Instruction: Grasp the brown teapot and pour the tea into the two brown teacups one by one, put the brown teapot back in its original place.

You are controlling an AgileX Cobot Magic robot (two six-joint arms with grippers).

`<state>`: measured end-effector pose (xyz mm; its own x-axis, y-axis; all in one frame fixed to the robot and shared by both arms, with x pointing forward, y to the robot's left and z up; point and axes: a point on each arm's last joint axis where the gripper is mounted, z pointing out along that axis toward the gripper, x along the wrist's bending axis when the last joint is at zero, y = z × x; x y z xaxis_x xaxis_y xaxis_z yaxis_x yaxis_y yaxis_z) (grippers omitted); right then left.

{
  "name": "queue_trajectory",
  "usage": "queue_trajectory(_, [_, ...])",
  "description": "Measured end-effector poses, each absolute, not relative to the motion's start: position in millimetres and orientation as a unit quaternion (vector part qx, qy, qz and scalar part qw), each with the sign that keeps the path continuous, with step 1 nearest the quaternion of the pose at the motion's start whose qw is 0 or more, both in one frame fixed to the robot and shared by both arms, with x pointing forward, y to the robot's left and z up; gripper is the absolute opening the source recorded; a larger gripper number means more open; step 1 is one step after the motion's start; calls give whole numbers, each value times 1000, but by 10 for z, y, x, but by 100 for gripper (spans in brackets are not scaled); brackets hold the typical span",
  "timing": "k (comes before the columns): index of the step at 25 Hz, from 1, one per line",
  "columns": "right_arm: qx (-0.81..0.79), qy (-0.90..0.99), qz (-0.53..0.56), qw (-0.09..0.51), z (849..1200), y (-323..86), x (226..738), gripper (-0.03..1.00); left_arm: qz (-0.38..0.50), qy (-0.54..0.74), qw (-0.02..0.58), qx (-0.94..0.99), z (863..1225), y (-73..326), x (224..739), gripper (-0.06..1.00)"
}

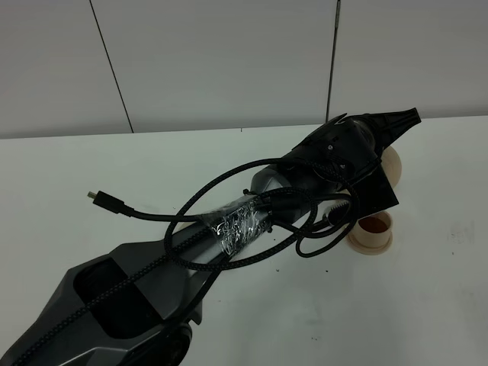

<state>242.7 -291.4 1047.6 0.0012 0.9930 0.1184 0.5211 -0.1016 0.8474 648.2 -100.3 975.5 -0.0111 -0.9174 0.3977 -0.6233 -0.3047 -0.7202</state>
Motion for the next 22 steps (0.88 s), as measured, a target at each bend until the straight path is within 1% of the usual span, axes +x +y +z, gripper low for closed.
queue_trajectory(22, [636,595,382,309,10476,-2914,2427,24,-432,565,170,-682,9755,-1003,6482,17])
